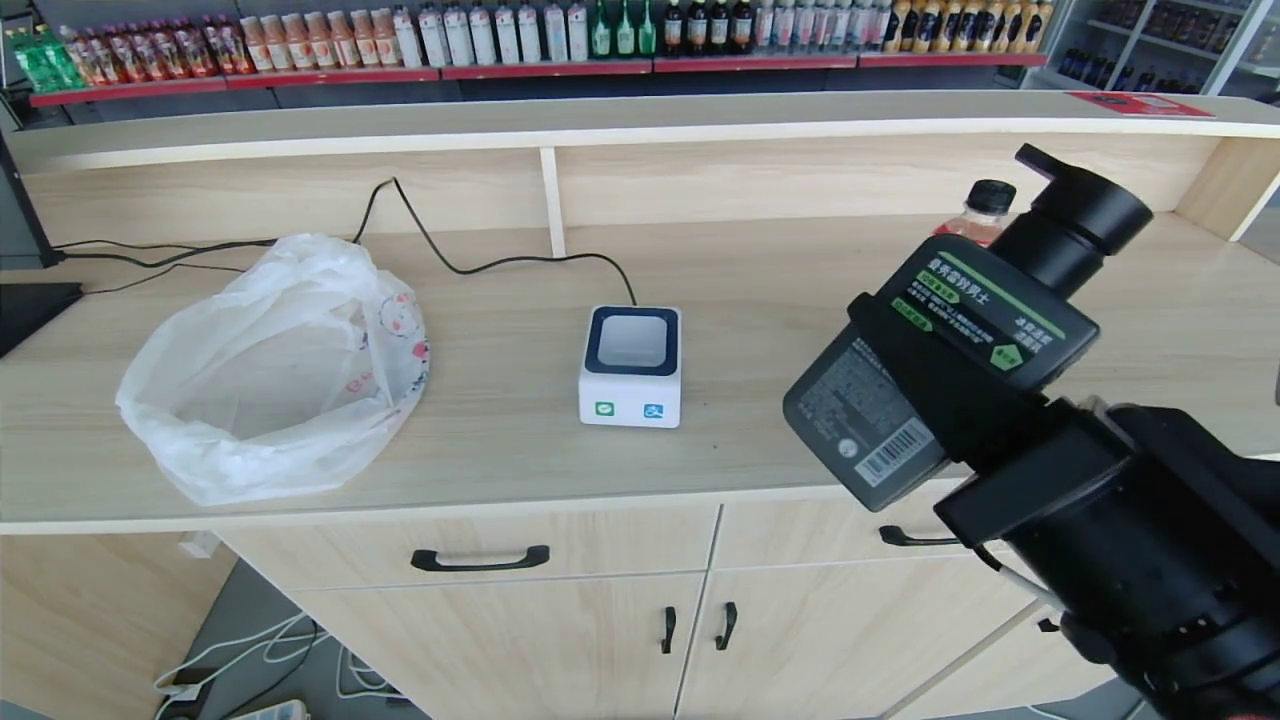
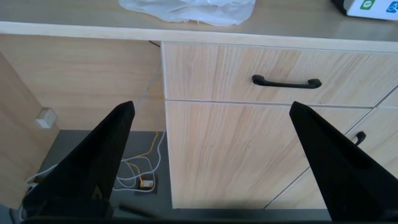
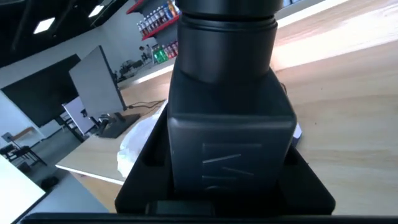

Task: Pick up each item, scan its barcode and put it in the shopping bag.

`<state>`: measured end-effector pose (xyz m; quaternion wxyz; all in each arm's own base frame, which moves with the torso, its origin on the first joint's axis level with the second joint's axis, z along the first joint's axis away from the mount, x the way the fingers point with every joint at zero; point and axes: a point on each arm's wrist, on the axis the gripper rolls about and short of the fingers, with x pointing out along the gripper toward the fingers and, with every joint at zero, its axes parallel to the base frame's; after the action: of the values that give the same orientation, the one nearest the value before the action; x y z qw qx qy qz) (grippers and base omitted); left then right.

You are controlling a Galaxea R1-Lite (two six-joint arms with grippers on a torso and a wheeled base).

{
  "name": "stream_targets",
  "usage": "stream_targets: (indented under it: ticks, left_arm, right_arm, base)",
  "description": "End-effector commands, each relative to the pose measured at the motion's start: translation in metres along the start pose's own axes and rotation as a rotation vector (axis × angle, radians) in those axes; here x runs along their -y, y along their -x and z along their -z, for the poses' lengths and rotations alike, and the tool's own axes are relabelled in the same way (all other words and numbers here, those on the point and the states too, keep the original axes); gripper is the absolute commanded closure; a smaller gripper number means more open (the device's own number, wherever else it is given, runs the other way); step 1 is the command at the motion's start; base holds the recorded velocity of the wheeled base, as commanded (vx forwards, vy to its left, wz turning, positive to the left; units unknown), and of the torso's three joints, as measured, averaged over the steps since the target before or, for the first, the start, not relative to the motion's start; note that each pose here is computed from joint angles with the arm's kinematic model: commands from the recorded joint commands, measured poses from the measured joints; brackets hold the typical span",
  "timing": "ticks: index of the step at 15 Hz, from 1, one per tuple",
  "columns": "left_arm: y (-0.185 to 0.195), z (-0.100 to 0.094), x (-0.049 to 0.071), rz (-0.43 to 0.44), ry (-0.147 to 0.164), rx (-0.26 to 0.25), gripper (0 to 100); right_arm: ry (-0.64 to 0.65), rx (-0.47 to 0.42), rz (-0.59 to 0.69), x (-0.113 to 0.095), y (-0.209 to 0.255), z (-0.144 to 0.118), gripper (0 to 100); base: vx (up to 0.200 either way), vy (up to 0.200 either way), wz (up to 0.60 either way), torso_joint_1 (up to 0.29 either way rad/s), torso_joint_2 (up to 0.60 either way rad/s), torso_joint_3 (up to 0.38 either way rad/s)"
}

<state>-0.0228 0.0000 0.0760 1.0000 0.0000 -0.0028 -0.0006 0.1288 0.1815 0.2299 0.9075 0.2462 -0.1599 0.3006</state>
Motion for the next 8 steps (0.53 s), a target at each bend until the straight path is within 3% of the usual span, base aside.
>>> stream_targets:
  ticks: [1,5,8]
  left_arm:
    - [0.000,0.000,0.000,0.000,0.000,-0.001,0]
    - [0.000,0.000,0.000,-0.001,0.000,-0.001,0]
    - [0.000,0.000,0.000,0.000,0.000,-0.001,0]
  right_arm:
    - [-0.026,-0.011,-0.016,-0.001,0.007,-0.001,100]
    - [-0.108,0.001,-0.203,-0.006,0.018,-0.020,100]
    - [-0.164,-0.023,-0.278,-0.009,0.013,-0.017,100]
  base:
    - [0.000,0.000,0.00,0.000,0.00,0.000]
    - [0.000,0.000,0.00,0.000,0.00,0.000]
    - [0.000,0.000,0.00,0.000,0.00,0.000]
